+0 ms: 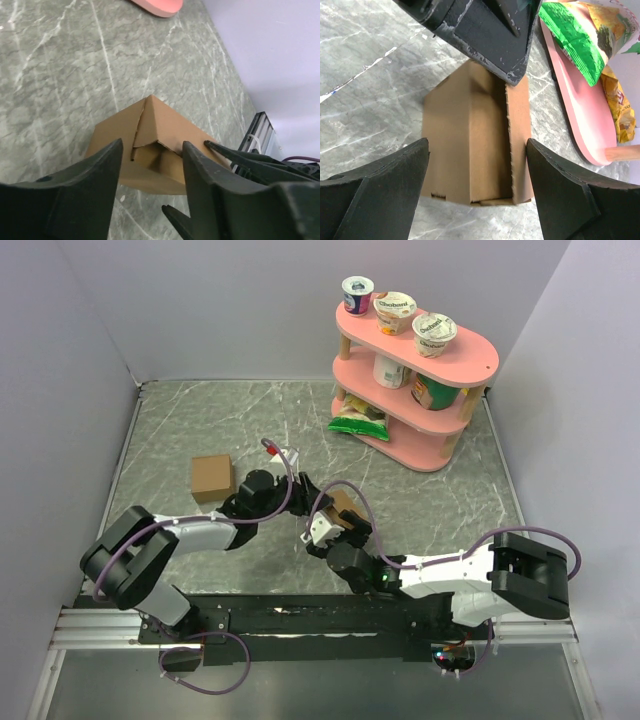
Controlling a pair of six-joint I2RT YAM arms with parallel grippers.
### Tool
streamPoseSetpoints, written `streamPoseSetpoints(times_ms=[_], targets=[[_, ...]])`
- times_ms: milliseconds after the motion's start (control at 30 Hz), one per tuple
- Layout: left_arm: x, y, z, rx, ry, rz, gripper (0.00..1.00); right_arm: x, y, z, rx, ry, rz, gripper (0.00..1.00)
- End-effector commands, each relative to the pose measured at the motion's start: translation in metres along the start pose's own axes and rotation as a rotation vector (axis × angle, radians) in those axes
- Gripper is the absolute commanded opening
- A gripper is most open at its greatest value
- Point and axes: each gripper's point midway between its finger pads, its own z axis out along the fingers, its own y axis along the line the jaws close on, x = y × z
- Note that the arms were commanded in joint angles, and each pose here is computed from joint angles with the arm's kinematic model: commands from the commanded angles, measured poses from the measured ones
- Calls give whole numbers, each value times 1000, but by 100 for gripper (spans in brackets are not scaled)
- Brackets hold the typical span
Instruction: Fold the paper box
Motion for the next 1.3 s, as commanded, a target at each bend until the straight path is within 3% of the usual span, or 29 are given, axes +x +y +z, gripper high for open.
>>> streamPoseSetpoints(times_ms=[0, 233, 400, 567, 867, 1000, 1100, 1267], targets=[[-11, -9, 10, 50, -21, 3, 52, -14, 0, 0, 13, -15, 42, 85], [8, 6, 10, 16, 18, -17, 40, -13, -1, 0, 20, -16, 43, 85], [21, 14, 9, 4, 49, -48, 36, -17, -1, -4, -7, -22, 65, 91], [27, 18, 7, -6, 63, -49, 35, -35, -5, -23, -126, -43, 160, 100], [27, 22, 10, -28, 77, -22, 33, -77, -35, -54, -272, -100, 421, 100], [26, 23, 10, -37, 74, -15, 32, -70, -68, -54, -220, -48, 656, 100], [25, 22, 11, -34, 74, -13, 33, -44, -94, -52, -66, 30, 780, 95], [26, 23, 11, -36, 81, -9, 32, -18, -96, -47, 32, 62, 808, 92]])
